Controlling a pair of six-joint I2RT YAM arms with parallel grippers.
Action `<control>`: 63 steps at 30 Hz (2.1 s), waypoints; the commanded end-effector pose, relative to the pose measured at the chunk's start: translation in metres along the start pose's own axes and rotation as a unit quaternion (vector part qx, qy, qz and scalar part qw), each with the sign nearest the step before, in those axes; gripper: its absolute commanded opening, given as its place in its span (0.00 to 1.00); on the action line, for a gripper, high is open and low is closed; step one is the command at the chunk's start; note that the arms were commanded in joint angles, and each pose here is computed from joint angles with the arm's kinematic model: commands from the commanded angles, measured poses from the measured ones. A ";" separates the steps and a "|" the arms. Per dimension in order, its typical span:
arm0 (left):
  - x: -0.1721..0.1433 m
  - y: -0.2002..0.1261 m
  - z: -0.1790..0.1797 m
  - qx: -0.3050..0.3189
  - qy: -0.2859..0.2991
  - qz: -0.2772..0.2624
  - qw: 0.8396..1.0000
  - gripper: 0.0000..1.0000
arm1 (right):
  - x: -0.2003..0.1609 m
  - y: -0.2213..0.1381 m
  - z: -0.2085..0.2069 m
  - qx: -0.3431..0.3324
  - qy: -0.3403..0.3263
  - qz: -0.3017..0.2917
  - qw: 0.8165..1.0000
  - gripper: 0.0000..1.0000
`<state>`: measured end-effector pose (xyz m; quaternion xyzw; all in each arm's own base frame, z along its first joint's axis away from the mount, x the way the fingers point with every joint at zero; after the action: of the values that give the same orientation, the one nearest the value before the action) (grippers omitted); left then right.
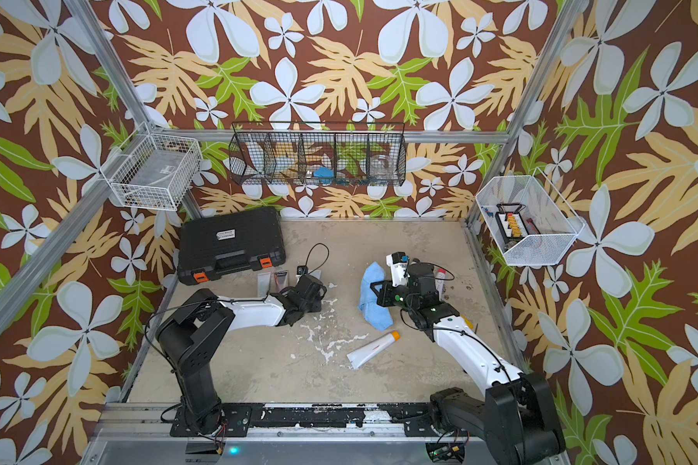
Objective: Wipe the surface of the toothpaste tube
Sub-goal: Move the toothpaste to the center of the board.
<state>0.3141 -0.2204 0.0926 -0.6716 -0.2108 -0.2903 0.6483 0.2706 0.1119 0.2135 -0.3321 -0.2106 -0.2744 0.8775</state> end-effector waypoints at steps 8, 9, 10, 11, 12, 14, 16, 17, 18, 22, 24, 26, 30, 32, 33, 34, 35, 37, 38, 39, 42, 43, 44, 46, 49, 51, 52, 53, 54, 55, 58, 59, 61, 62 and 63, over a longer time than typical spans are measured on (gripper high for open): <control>-0.012 0.002 0.024 0.079 -0.082 0.033 0.993 0.37 | 0.006 -0.013 0.001 -0.004 -0.014 -0.015 1.000 0.00; -0.012 0.001 0.024 0.077 -0.084 0.034 0.993 0.38 | 0.006 -0.015 0.001 -0.005 -0.014 -0.017 1.000 0.00; -0.013 0.002 0.023 0.074 -0.083 0.036 0.993 0.41 | 0.007 -0.016 0.000 -0.006 -0.014 -0.020 1.000 0.00; -0.013 0.002 0.023 0.073 -0.084 0.039 0.993 0.43 | 0.008 -0.018 0.000 -0.006 -0.014 -0.023 1.000 0.00; -0.013 0.002 0.023 0.073 -0.084 0.041 0.993 0.45 | 0.008 -0.020 -0.001 -0.007 -0.014 -0.025 1.000 0.00; -0.014 0.002 0.023 0.069 -0.082 0.044 0.993 0.50 | 0.009 -0.022 -0.002 -0.010 -0.013 -0.028 0.999 0.00; -0.014 0.000 0.023 0.065 -0.080 0.043 0.994 0.55 | 0.009 -0.024 -0.003 -0.012 -0.012 -0.031 0.999 0.00; -0.014 -0.001 0.023 0.060 -0.077 0.043 0.994 0.58 | 0.010 -0.025 -0.004 -0.012 -0.013 -0.033 0.999 0.00; -0.012 -0.004 0.022 0.056 -0.072 0.040 0.995 0.59 | 0.010 -0.026 -0.005 -0.014 -0.012 -0.035 0.999 0.00; 0.002 -0.022 0.023 0.042 -0.053 0.014 0.998 0.64 | 0.013 -0.031 -0.006 -0.017 -0.012 -0.044 0.999 0.00; 0.011 -0.033 0.020 0.025 -0.037 0.000 0.999 0.64 | 0.015 -0.034 -0.006 -0.019 -0.011 -0.050 0.999 0.00; 0.021 -0.048 0.015 0.010 -0.011 -0.018 1.000 0.65 | 0.018 -0.038 -0.007 -0.026 -0.005 -0.060 0.998 0.00; 0.040 -0.084 -0.002 -0.059 0.042 -0.058 0.996 0.68 | 0.025 -0.049 -0.020 -0.053 0.028 -0.100 0.993 0.00; 0.045 -0.101 -0.017 -0.114 0.078 -0.081 0.987 0.70 | 0.028 -0.056 -0.029 -0.065 0.047 -0.120 0.990 0.00; 0.046 -0.109 -0.026 -0.139 0.099 -0.091 0.981 0.71 | 0.029 -0.060 -0.034 -0.074 0.056 -0.132 0.987 0.00; 0.045 -0.116 -0.037 -0.167 0.122 -0.096 0.974 0.72 | 0.030 -0.065 -0.038 -0.081 0.063 -0.144 0.984 0.00; 0.043 -0.120 -0.046 -0.190 0.143 -0.097 0.966 0.73 | 0.031 -0.069 -0.041 -0.088 0.070 -0.155 0.982 0.00; 0.036 -0.127 -0.069 -0.232 0.189 -0.092 0.950 0.73 | 0.034 -0.078 -0.045 -0.099 0.078 -0.177 0.976 0.00; 0.032 -0.129 -0.079 -0.247 0.211 -0.089 0.942 0.72 | 0.035 -0.082 -0.046 -0.102 0.079 -0.187 0.974 0.00; 0.025 -0.131 -0.090 -0.259 0.235 -0.087 0.933 0.72 | 0.036 -0.086 -0.047 -0.105 0.080 -0.198 0.971 0.00; 0.007 -0.137 -0.120 -0.282 0.294 -0.085 0.909 0.72 | 0.040 -0.097 -0.049 -0.110 0.086 -0.225 0.964 0.00; 0.001 -0.138 -0.130 -0.292 0.309 -0.082 0.902 0.73 | 0.041 -0.100 -0.049 -0.113 0.087 -0.233 0.962 0.00; -0.003 -0.140 -0.138 -0.301 0.318 -0.080 0.896 0.73 | 0.042 -0.102 -0.049 -0.117 0.088 -0.239 0.960 0.00; -0.014 -0.141 -0.155 -0.316 0.339 -0.073 0.883 0.75 | 0.046 -0.106 -0.050 -0.122 0.090 -0.248 0.957 0.00; -0.028 -0.139 -0.177 -0.329 0.365 -0.066 0.869 0.77 | 0.050 -0.109 -0.051 -0.121 0.092 -0.251 0.956 0.00; -0.035 -0.135 -0.189 -0.334 0.375 -0.061 0.863 0.78 | 0.052 -0.111 -0.052 -0.122 0.094 -0.253 0.955 0.00; -0.039 -0.131 -0.195 -0.335 0.378 -0.057 0.861 0.78 | 0.052 -0.112 -0.051 -0.122 0.093 -0.254 0.955 0.00; -0.041 -0.128 -0.199 -0.337 0.380 -0.054 0.860 0.78 | 0.053 -0.112 -0.051 -0.121 0.093 -0.255 0.955 0.00; -0.044 -0.125 -0.204 -0.342 0.382 -0.051 0.857 0.78 | 0.053 -0.113 -0.051 -0.122 0.093 -0.256 0.954 0.00; -0.047 -0.122 -0.209 -0.344 0.387 -0.048 0.854 0.78 | 0.053 -0.114 -0.050 -0.122 0.092 -0.259 0.954 0.00; -0.053 -0.111 -0.219 -0.341 0.390 -0.042 0.854 0.79 | 0.053 -0.116 -0.051 -0.131 0.087 -0.265 0.951 0.00; -0.054 -0.108 -0.221 -0.339 0.393 -0.039 0.854 0.78 | 0.054 -0.118 -0.051 -0.135 0.086 -0.268 0.950 0.00; -0.059 -0.098 -0.226 -0.310 0.403 -0.037 0.860 0.78 | 0.055 -0.120 -0.050 -0.136 0.082 -0.272 0.949 0.00; -0.061 -0.095 -0.228 -0.303 0.406 -0.037 0.861 0.78 | 0.055 -0.121 -0.049 -0.135 0.082 -0.274 0.949 0.00; -0.062 -0.092 -0.231 -0.293 0.408 -0.037 0.864 0.78 | 0.055 -0.121 -0.048 -0.134 0.080 -0.276 0.949 0.00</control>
<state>0.1775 -0.4338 0.1226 -0.6631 0.1510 -0.6030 0.4169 0.2457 -0.0160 0.2599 -0.3528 -0.1675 -0.5500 0.7383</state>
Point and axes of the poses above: each gripper's point midway between its finger pads, its own y axis out along the fingers, its own z axis along the line the jaws close on, x = y × z, the point moved 9 cm from there along -y, back along the fingers, and after that the axes turned 14 degrees about y, right-handed, at the moved point
